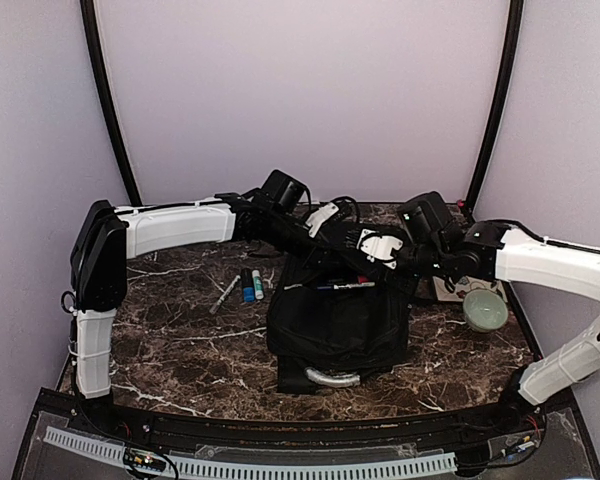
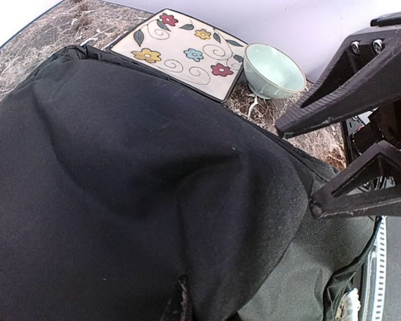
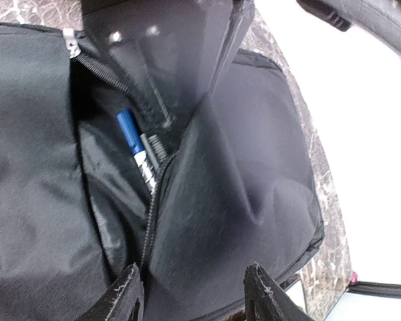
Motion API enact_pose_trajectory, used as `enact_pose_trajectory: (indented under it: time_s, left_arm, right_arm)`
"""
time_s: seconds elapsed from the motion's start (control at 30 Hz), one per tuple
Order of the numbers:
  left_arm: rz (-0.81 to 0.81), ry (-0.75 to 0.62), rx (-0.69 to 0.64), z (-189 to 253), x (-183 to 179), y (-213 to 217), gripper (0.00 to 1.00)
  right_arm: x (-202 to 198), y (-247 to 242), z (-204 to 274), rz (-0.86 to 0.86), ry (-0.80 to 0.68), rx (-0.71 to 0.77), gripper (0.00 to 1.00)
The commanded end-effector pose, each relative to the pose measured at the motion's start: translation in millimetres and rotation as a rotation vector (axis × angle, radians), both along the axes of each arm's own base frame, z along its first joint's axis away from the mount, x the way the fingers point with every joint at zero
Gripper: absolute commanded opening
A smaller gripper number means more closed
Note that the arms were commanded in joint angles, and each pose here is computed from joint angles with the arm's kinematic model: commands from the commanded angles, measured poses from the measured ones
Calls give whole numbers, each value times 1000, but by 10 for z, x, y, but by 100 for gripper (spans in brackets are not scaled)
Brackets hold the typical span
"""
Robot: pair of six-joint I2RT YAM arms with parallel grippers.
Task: Pack the student bag
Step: Pass from the left arm to the right
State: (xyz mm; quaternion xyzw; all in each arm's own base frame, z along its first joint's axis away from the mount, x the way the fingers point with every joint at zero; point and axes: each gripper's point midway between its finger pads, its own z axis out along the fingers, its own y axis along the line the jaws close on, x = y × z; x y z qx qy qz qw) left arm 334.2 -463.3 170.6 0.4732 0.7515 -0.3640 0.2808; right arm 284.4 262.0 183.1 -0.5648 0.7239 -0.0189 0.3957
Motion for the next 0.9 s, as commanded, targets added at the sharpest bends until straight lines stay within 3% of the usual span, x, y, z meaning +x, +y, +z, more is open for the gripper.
enact_pose_trajectory:
  time_s: [0.0, 0.3, 0.5, 0.63, 0.73, 0.87]
  left_arm:
    - [16, -83, -137, 525, 194, -79, 0]
    - [16, -82, -150, 640, 198, -86, 0]
    - [39, -66, -135, 633, 221, -53, 2]
    - [52, -56, -132, 647, 228, -28, 4]
    - [55, -52, -143, 714, 222, -8, 7]
    - [62, -51, -141, 762, 212, 29, 14]
  right_arm:
    - [97, 166, 23, 18, -64, 15, 52]
    - [196, 374, -162, 6, -176, -76, 54]
    - [470, 275, 159, -163, -350, -46, 36]
    - [543, 235, 327, -198, -424, -25, 32]
    - [600, 224, 341, -207, -435, -19, 33]
    - [639, 266, 235, -186, -436, -21, 43]
